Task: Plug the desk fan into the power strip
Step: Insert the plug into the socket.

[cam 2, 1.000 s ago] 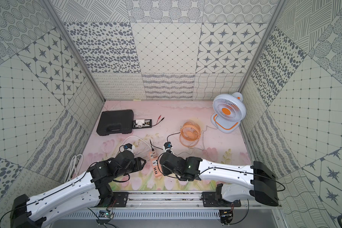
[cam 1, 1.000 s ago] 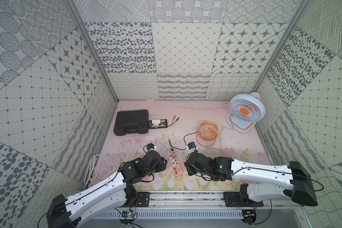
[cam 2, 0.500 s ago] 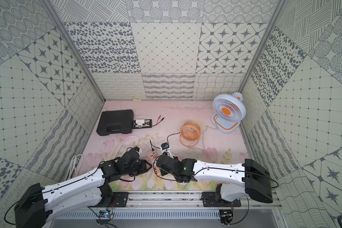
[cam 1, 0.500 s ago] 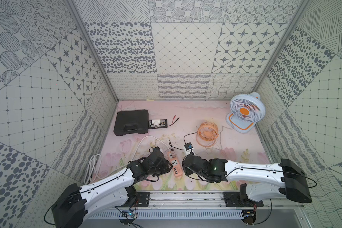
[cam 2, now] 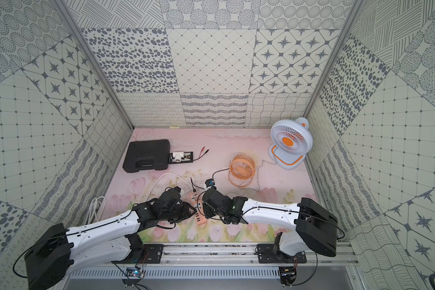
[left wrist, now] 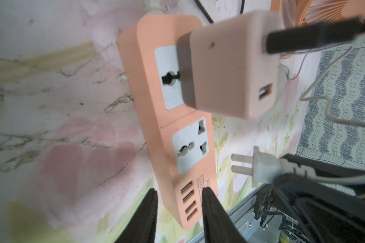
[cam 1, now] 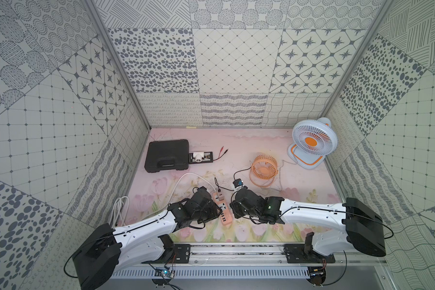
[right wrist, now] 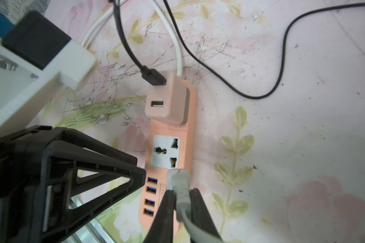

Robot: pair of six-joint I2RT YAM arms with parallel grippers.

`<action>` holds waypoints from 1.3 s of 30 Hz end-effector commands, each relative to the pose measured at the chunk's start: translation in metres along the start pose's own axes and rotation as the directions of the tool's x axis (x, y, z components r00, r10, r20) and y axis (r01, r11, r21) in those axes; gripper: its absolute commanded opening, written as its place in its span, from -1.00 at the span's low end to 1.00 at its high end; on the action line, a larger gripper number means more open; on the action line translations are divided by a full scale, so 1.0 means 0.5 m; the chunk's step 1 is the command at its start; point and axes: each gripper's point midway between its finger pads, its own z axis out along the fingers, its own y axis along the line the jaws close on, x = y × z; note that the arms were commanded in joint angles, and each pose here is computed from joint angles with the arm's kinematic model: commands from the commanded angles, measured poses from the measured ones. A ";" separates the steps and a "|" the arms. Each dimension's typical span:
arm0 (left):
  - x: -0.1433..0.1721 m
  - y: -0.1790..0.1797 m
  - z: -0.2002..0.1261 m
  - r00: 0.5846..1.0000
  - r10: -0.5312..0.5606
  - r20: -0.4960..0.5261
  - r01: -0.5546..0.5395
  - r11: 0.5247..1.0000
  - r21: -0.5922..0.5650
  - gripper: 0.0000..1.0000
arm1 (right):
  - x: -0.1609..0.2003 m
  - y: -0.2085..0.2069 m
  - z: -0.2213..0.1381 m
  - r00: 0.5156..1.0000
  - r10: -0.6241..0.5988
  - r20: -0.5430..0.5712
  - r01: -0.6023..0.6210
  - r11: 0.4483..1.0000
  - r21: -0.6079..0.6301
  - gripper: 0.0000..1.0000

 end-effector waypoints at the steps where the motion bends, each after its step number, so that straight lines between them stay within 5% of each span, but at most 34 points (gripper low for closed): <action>1: -0.016 -0.022 0.005 1.000 -0.026 0.011 0.025 0.998 0.055 -0.21 | -0.006 0.020 0.015 0.999 -0.026 0.021 0.027 0.999 -0.043 -1.00; 39: -0.050 0.004 0.020 0.997 -0.058 0.044 0.058 0.998 0.001 -0.44 | -0.022 0.026 0.063 0.997 -0.075 0.030 0.074 0.997 0.029 -1.00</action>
